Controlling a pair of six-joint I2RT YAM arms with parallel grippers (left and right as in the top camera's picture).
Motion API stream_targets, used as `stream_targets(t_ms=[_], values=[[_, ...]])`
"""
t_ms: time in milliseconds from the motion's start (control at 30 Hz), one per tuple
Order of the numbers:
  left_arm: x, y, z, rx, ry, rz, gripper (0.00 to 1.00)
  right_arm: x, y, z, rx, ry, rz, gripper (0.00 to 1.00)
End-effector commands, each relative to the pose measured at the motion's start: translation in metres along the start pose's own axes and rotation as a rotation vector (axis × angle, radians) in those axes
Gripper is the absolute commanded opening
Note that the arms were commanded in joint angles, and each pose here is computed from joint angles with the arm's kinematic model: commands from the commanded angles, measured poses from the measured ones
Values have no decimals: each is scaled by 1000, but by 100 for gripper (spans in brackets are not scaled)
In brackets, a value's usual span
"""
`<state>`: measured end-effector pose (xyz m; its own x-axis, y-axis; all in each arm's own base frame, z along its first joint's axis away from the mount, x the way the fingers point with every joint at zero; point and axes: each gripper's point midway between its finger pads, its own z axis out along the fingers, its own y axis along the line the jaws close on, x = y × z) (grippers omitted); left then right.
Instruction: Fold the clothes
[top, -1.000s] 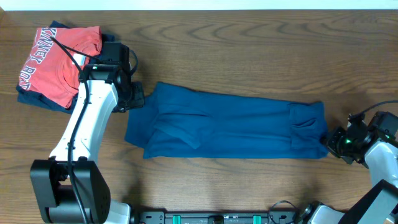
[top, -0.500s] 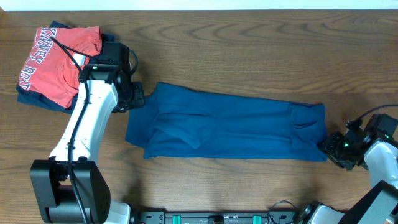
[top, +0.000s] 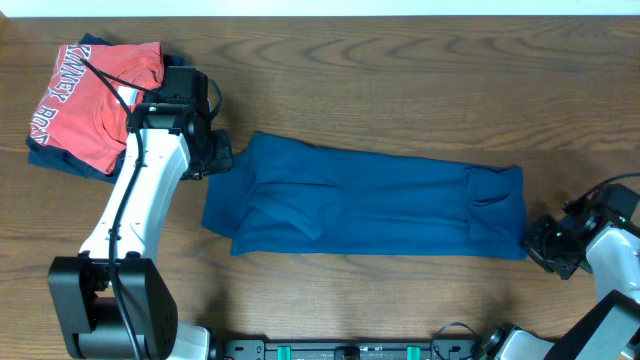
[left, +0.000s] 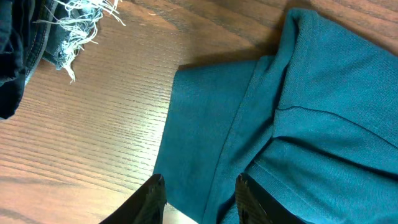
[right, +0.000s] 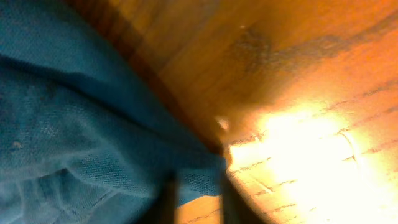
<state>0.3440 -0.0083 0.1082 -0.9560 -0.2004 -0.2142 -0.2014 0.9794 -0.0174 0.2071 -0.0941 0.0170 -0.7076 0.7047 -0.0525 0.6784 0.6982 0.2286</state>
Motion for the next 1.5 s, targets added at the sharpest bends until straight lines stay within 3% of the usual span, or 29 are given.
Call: stream_targets(t_ms=[0, 133, 500, 633, 833, 900, 1067, 1467], values=[[-6, 1, -9, 2, -30, 4, 39, -4, 40, -19, -208, -2, -151, 44], [-6, 1, -9, 2, -30, 4, 39, -2, 44, -29, -217, 23, -156, 56], [-6, 1, -9, 2, -30, 4, 39, -18, 15, -18, -46, -52, -133, 55], [-6, 1, -9, 2, -30, 4, 39, -18, 15, -3, -71, -84, -134, 56], [-6, 1, -9, 2, -30, 4, 39, -16, 23, 2, -127, -98, -181, 41], [-6, 1, -9, 2, -30, 4, 39, -15, 24, 2, -135, -91, -184, 24], [-6, 1, -9, 2, -30, 4, 39, -1, 24, 2, -146, -37, -179, 3], [-7, 1, -9, 4, -37, 3, 39, 12, -23, -16, 126, -59, 174, 1]])
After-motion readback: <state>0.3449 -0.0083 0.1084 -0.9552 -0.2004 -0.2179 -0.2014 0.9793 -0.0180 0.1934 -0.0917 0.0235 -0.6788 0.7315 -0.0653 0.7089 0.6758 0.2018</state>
